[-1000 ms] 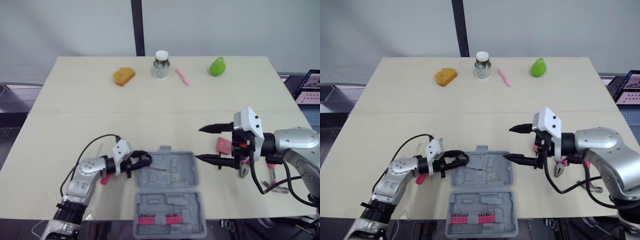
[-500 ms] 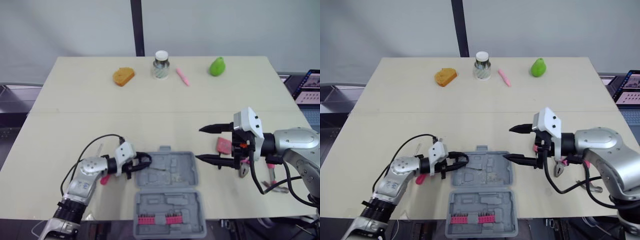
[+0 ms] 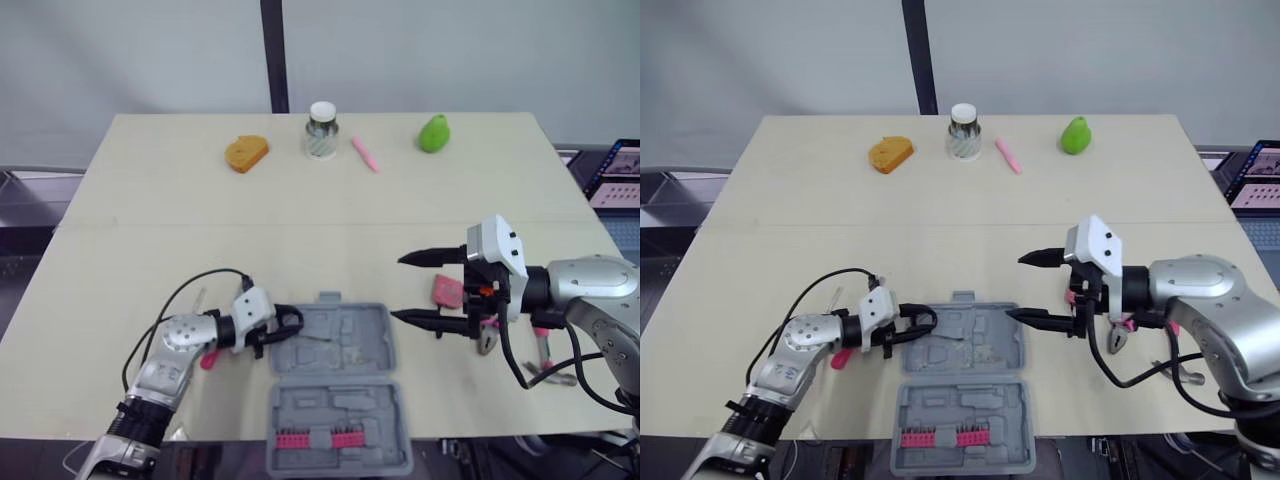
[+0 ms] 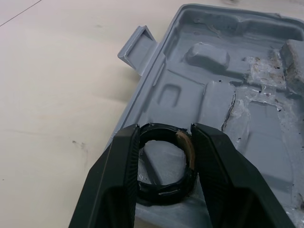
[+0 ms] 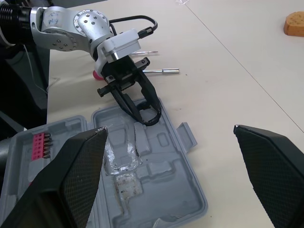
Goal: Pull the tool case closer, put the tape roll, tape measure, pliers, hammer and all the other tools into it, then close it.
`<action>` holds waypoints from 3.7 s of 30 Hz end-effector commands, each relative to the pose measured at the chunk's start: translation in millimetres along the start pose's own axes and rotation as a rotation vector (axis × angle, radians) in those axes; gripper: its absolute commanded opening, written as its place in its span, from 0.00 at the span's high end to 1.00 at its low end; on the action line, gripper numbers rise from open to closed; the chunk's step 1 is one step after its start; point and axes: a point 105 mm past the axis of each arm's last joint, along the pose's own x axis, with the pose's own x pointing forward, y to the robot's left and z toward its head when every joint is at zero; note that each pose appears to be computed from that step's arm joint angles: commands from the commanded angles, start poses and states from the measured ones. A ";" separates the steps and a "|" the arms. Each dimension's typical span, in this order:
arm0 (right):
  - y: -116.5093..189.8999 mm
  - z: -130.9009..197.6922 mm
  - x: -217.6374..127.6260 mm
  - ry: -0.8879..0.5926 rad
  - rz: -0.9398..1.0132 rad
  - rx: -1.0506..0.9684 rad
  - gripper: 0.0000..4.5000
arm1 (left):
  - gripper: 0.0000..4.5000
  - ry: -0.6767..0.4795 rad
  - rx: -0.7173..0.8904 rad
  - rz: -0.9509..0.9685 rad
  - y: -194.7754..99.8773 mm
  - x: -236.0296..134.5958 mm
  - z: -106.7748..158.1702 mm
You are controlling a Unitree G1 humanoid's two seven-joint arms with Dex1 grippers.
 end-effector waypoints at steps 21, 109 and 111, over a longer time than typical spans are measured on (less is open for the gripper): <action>-23.3 -21.7 -33.3 -0.102 -0.174 0.169 0.00 | 0.59 -0.131 -0.300 0.176 20.1 -68.2 34.7; -14.1 -159.4 -8.3 0.254 -0.923 0.582 0.64 | 0.00 -0.241 -0.001 -0.223 -41.2 -9.2 100.4; -16.6 -160.3 -6.4 0.253 -0.932 0.578 0.64 | 0.00 -0.245 0.003 -0.225 -42.2 -7.3 100.8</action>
